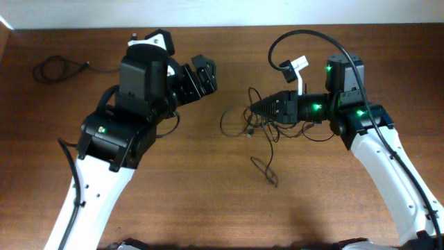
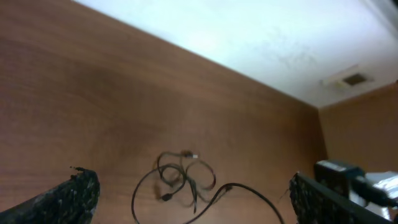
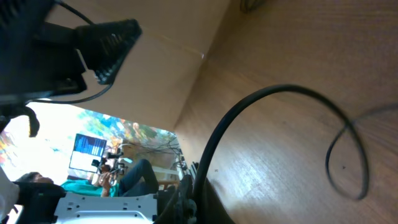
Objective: Untangle cables
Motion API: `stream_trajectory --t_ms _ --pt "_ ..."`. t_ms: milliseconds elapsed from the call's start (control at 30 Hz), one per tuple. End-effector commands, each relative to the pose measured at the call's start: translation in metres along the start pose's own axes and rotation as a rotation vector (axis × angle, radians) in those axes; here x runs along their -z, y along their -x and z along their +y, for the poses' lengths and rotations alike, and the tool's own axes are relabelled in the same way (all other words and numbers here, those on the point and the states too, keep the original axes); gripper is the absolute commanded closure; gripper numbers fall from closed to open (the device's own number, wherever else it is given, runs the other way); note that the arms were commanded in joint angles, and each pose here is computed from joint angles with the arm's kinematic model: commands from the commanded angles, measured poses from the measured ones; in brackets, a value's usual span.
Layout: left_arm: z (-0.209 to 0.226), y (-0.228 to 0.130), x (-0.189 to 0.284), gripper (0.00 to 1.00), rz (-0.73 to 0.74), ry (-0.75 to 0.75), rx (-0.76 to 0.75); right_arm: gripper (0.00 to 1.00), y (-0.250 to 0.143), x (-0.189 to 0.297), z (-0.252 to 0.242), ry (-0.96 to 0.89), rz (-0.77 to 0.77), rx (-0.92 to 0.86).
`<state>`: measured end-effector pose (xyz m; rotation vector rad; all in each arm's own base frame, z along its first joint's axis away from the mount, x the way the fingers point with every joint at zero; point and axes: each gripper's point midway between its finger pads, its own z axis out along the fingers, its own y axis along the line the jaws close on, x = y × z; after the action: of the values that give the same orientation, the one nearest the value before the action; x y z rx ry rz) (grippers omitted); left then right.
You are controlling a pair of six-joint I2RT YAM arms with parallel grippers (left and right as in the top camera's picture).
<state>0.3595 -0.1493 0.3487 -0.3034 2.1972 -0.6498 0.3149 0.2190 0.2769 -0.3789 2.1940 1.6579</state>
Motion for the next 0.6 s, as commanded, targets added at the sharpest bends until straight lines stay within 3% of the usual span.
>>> stream_trajectory --t_ms 0,167,467,567 --pt "-0.027 -0.018 0.004 0.0 0.106 -0.161 -0.132 0.96 0.007 0.008 0.019 0.011 -0.036 0.016" --pt "-0.047 -0.036 0.011 0.01 0.211 -0.296 -0.124 0.96 0.015 0.01 0.036 0.066 -0.052 0.056" --pt "-0.067 -0.049 0.022 0.01 0.346 -0.38 0.145 0.96 0.008 -0.009 0.047 0.082 -0.022 0.104" --pt "-0.069 -0.051 0.024 0.01 0.366 -0.39 0.173 0.96 0.009 -0.011 0.047 0.073 -0.028 0.108"
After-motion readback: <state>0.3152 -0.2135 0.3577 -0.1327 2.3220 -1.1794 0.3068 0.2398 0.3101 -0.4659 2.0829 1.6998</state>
